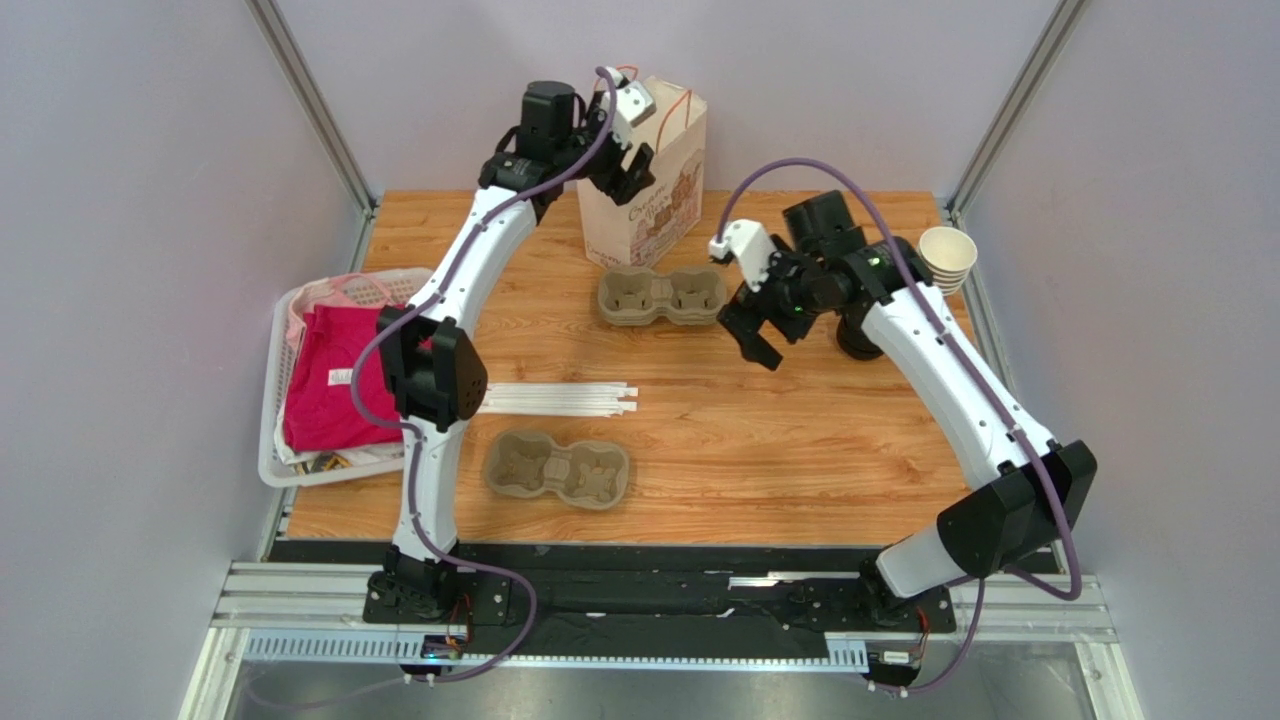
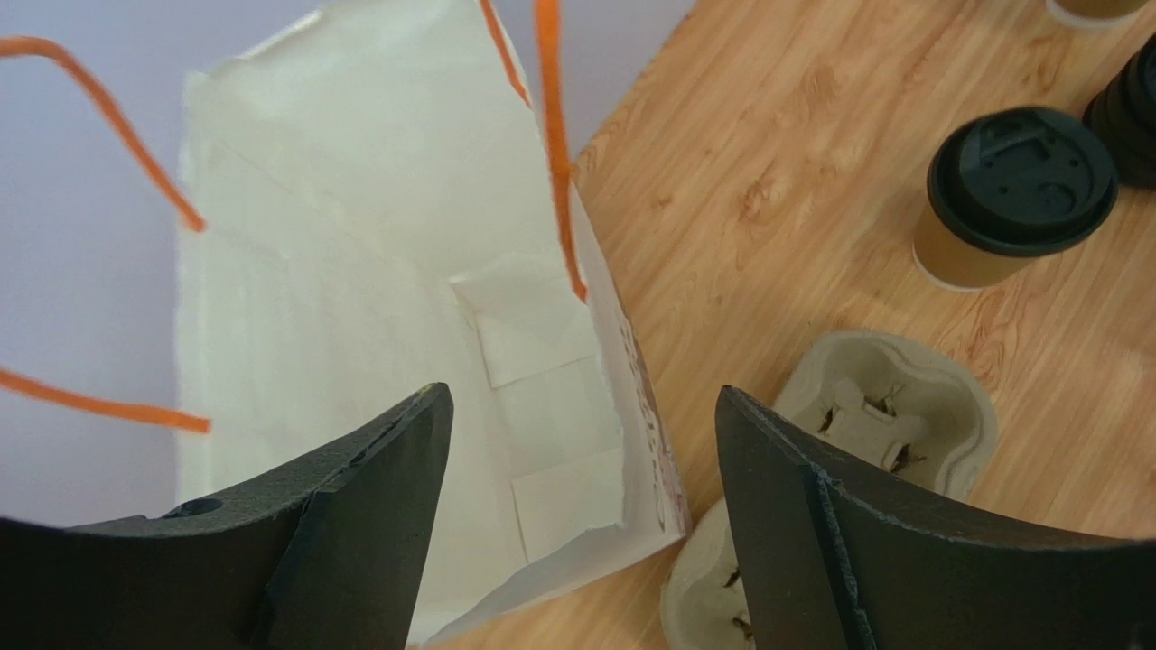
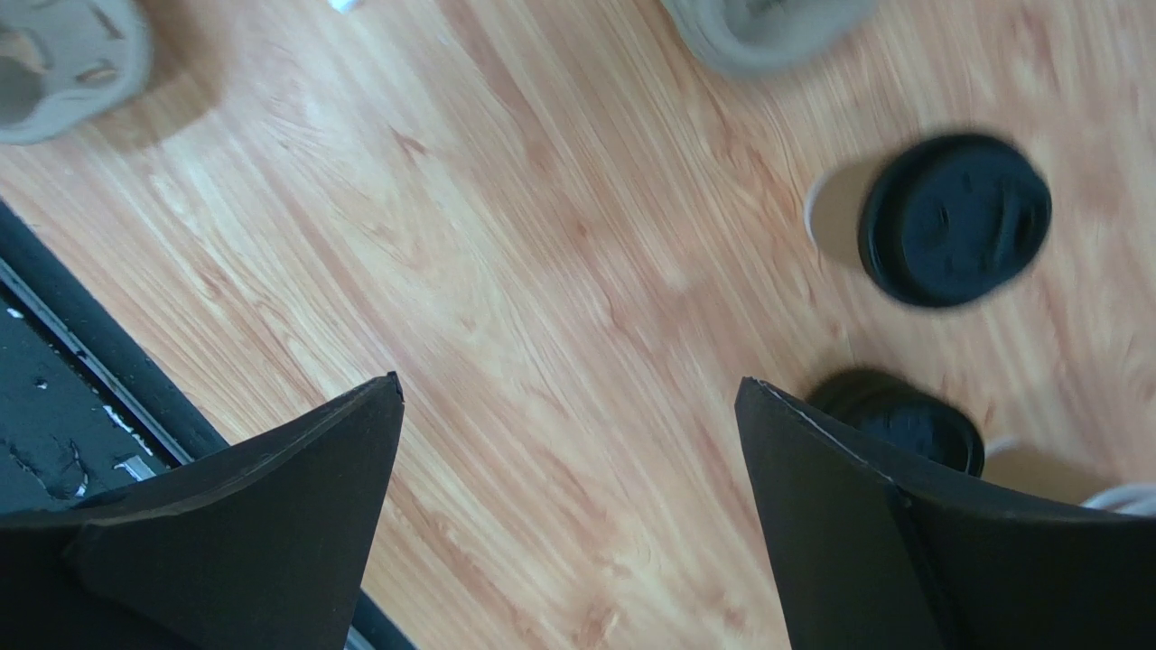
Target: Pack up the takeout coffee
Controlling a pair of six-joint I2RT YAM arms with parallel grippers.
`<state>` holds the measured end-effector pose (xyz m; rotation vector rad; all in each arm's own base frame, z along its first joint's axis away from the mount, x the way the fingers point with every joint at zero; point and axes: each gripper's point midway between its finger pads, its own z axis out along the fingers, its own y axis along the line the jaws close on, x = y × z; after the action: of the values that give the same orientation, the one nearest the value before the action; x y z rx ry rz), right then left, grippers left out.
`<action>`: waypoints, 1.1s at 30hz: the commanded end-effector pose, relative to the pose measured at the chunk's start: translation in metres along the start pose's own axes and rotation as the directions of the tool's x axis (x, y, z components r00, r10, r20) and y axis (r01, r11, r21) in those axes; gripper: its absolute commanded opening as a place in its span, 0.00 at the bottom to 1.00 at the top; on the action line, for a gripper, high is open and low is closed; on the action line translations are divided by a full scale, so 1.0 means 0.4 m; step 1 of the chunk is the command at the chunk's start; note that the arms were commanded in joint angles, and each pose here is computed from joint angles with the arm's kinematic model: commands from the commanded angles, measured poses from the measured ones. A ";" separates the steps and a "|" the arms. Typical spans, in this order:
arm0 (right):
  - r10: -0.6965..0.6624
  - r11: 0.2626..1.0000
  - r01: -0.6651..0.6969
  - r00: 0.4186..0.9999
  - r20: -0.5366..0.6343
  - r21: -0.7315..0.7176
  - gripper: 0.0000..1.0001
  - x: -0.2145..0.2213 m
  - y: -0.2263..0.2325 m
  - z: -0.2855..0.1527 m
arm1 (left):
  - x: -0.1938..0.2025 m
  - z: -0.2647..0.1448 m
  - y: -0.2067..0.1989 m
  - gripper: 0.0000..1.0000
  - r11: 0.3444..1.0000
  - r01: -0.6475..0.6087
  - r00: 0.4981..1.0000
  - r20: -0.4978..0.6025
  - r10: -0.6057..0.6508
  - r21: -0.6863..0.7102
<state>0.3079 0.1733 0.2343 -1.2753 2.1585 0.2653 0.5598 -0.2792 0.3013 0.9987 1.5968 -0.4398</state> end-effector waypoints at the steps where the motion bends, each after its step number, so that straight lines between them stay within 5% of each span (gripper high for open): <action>1: 0.132 0.991 -0.133 0.991 0.014 0.032 1.00 0.050 -0.026 -0.082 | 0.009 0.023 0.007 0.77 0.996 -0.088 0.996 -0.018 0.088 -0.009; 9: 0.262 0.957 -0.266 0.964 0.049 0.116 1.00 0.110 -0.093 -0.164 | 0.048 0.051 0.050 0.47 0.991 -0.109 0.993 -0.061 0.104 -0.074; 15: 0.290 0.944 -0.300 0.953 0.085 0.136 1.00 0.099 -0.109 -0.193 | -0.064 0.007 0.106 0.02 0.961 -0.204 0.978 0.008 0.209 -0.186; 21: 0.295 0.925 -0.322 0.943 0.153 0.203 1.00 0.068 -0.142 -0.262 | -0.331 -0.147 0.131 0.00 0.900 -0.310 0.910 0.177 0.374 -0.307; 26: 0.299 0.877 -0.372 0.918 0.261 0.304 1.00 0.030 -0.185 -0.367 | -0.506 -0.317 0.091 0.00 0.890 -0.278 0.876 0.286 0.389 -0.361; 33: 0.216 0.752 -0.494 0.810 0.544 0.436 1.00 -0.059 -0.235 -0.594 | -0.508 -0.466 -0.175 0.00 0.968 -0.222 0.913 0.325 0.248 -0.117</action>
<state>0.3112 0.0455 0.3674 -0.5642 2.0959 0.1064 0.4825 -0.2466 0.4830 0.9464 1.2570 -0.2200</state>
